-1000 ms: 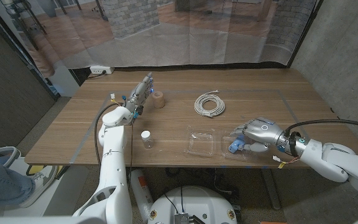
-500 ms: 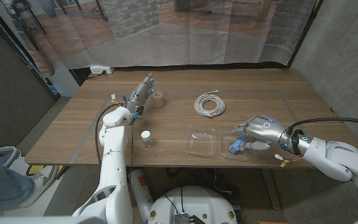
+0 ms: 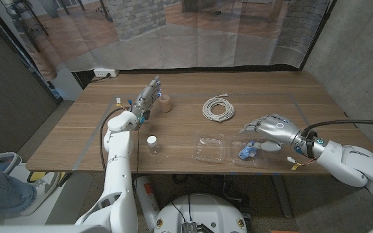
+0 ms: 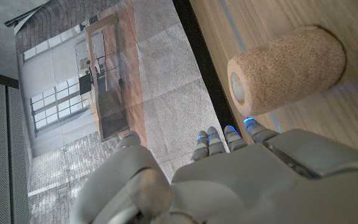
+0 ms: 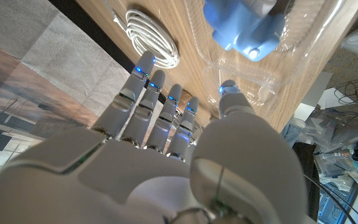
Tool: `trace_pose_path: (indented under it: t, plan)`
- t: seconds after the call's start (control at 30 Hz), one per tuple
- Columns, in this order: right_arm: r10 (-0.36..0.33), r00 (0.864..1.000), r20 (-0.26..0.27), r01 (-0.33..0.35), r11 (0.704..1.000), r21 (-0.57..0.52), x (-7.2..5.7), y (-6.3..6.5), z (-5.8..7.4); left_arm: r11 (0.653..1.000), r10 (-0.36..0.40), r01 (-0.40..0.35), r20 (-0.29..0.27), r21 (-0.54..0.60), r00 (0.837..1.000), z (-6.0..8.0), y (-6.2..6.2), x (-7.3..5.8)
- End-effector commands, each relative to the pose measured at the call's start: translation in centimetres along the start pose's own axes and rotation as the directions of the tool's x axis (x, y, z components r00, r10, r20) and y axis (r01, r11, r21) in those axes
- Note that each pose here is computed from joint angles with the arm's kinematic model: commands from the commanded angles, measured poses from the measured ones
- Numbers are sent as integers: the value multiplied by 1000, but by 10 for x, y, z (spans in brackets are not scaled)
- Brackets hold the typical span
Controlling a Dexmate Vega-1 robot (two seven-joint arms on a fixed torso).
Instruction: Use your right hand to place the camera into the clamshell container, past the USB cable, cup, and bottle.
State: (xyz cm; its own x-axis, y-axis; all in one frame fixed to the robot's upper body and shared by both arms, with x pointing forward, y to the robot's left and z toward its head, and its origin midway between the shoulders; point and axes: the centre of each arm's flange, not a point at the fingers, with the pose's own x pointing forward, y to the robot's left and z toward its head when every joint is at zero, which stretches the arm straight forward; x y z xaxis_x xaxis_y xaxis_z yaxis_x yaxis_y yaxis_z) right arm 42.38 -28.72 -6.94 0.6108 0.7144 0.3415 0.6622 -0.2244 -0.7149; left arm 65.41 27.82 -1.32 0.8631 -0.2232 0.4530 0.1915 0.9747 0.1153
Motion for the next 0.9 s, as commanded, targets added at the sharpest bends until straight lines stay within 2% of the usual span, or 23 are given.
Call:
trace_pose_path:
  t: [0.03,0.4,0.9]
  plan:
    - [-83,996,-22,84,996,30,1,-5,-1,1000,-1,1,-9,2,1000,-1,1,-3]
    - [-137,990,-32,139,989,59,4,-3,-4,1000,6,-5,-18,9,1000,-1,4,-6]
    - [-161,986,-41,163,985,56,10,-3,-4,999,7,-6,-16,33,1000,11,5,-9]
